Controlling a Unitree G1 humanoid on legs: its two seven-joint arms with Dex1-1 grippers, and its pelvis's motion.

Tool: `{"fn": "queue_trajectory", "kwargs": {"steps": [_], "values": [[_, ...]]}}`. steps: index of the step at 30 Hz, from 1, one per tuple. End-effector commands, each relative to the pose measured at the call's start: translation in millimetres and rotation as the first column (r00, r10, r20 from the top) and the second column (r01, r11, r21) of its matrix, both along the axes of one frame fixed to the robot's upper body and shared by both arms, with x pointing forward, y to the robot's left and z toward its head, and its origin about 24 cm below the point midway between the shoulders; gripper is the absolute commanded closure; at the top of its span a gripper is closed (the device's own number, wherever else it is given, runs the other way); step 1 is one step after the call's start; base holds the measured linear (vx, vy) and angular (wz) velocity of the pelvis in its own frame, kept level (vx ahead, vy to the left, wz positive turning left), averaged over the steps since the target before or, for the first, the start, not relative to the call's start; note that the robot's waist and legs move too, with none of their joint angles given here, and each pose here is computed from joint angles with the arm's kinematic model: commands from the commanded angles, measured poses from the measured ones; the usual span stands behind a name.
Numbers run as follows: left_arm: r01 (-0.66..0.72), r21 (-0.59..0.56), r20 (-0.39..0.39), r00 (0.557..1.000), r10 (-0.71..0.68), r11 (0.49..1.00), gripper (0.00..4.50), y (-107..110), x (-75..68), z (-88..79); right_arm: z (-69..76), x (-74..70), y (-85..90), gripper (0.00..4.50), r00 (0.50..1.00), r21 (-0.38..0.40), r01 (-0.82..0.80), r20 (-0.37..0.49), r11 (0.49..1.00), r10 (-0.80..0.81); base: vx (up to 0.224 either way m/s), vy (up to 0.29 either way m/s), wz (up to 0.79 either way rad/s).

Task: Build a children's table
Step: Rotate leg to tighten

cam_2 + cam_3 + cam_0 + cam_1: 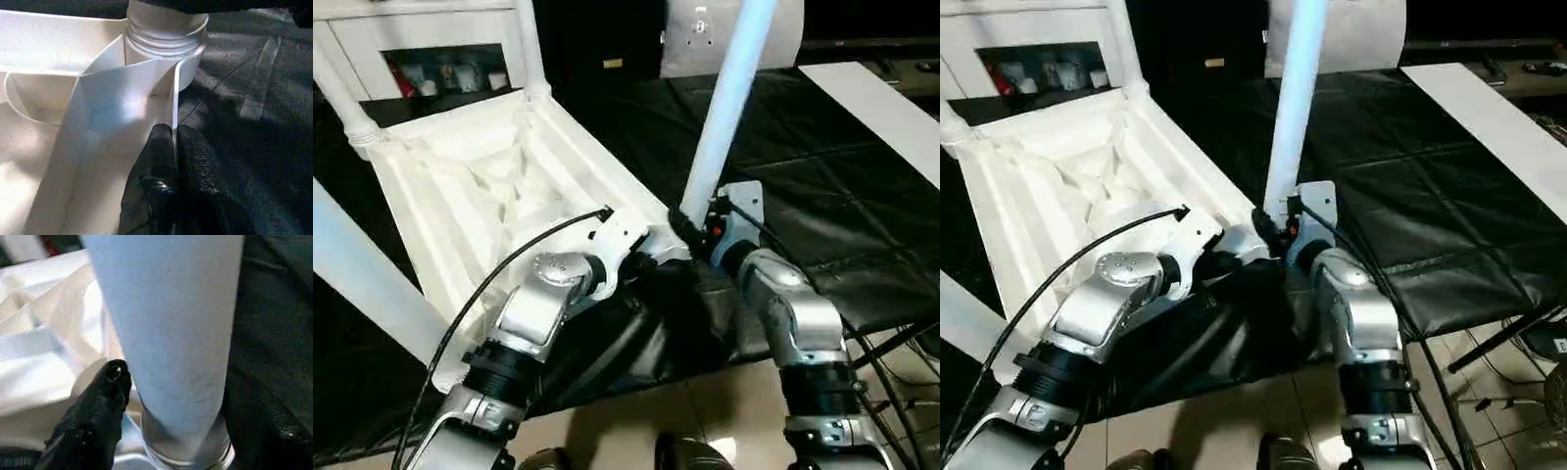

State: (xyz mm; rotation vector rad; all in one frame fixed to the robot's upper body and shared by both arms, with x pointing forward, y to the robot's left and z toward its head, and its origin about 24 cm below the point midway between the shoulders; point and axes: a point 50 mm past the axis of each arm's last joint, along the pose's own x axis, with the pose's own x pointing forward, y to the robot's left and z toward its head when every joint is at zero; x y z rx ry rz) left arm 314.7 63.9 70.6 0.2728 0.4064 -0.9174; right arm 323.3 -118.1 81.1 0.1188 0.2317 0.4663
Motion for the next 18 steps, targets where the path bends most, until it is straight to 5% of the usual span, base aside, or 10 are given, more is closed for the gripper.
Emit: {"fn": "queue_trajectory", "kwargs": {"steps": [1,5,12,13,14,18], "values": [[0.109,-0.01,0.051,0.993,-0.108,0.994,4.5,-18.3,-3.4,8.3,-8.5,-14.8,32.5,1.22,0.965,0.048,-0.253,-0.054,0.966,0.255,0.0,0.0,0.0],[0.154,0.021,0.066,0.986,-0.155,0.988,4.5,1.4,-3.0,7.6,4.2,-14.3,-0.1,0.83,0.945,0.002,-0.326,-0.024,0.945,0.326,0.0,0.0,0.0],[0.328,0.072,0.05,0.942,-0.332,0.942,4.5,27.0,-10.6,9.0,26.1,-11.3,-27.6,0.27,0.873,-0.119,-0.486,-0.01,0.866,0.488,0.015,-0.022,0.0],[0.348,0.079,0.047,0.935,-0.352,0.934,4.5,29.3,-11.6,9.2,27.2,-11.7,-29.3,0.13,0.857,-0.139,-0.511,-0.013,0.848,0.515,0.0,0.0,0.0],[0.412,0.104,0.029,0.908,-0.417,0.905,4.5,37.0,-14.2,10.1,28.9,-12.4,-34.4,0.04,0.803,-0.222,-0.588,-0.038,0.778,0.595,0.0,0.0,0.0],[0.474,0.143,0.023,0.876,-0.482,0.869,4.5,46.4,-15.0,12.0,29.9,-11.2,-38.8,0.04,0.734,-0.295,-0.661,-0.066,0.69,0.676,0.0,0.0,0.0]]}}
